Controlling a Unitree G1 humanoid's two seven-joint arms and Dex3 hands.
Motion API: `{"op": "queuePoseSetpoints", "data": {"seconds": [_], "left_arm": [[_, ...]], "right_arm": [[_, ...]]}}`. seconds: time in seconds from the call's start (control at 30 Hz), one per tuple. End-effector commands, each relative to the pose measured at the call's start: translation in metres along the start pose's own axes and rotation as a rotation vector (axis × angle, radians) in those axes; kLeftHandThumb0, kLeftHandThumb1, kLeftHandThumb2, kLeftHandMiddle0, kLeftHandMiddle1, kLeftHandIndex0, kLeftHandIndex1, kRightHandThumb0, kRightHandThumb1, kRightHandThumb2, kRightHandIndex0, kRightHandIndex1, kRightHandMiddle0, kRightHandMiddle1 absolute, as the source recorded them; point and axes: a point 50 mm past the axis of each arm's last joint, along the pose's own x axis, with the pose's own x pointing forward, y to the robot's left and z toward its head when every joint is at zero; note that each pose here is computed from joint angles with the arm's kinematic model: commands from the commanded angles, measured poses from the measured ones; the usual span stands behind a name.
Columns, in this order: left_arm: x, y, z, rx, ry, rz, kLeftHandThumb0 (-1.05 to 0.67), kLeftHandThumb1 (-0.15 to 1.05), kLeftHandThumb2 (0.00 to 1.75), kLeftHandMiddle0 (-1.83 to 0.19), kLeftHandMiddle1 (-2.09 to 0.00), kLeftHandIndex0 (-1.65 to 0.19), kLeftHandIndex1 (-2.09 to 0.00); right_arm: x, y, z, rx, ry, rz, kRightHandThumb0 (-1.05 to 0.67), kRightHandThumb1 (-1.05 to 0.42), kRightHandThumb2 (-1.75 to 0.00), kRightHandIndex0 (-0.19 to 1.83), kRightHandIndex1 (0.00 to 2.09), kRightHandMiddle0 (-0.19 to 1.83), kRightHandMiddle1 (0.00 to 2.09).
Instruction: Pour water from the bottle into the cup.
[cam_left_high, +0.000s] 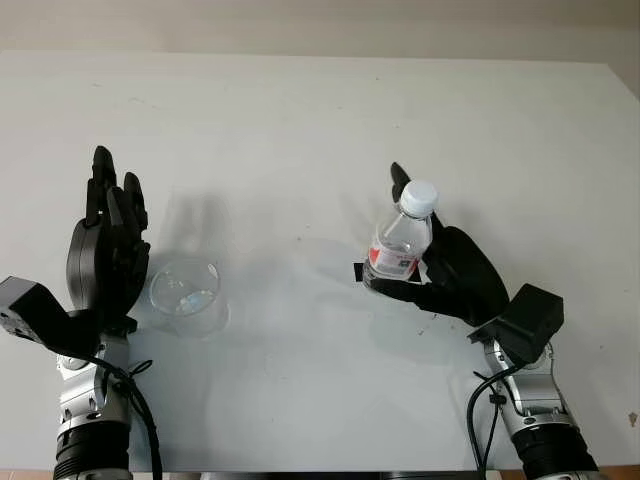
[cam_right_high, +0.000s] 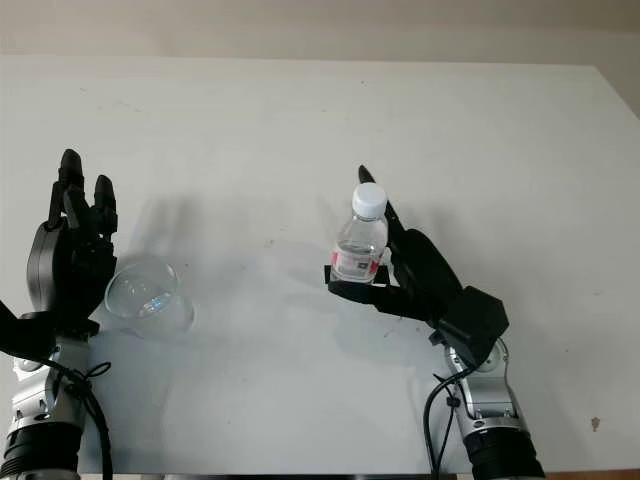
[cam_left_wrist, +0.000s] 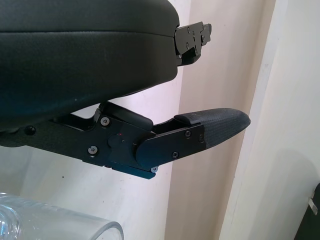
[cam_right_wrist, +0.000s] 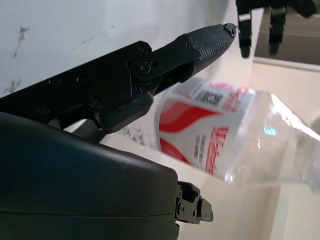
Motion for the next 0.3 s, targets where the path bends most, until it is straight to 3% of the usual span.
{"op": "queuePoseSetpoints", "data": {"seconds": [0.0, 0.27], "left_arm": [[-0.0042, 0.0017, -0.0045, 0.002, 0.013, 0.008, -0.77, 1.05, 0.67, 0.19, -0.01, 0.19, 0.0], [-0.0049, 0.0014, -0.0045, -0.007, 0.01, 0.005, -0.76, 1.05, 0.67, 0.19, 0.0, 0.19, 0.0]], "right_arm": [[-0.0087, -0.0024, -0.0066, 0.011, 0.014, -0.025, -0.88, -0.9, -0.05, -0.19, 0.0, -0.19, 0.0], [-0.0152, -0.0074, -0.0084, 0.027, 0.008, -0.069, -0.86, -0.9, -0.05, -0.19, 0.0, -0.19, 0.0]]}}
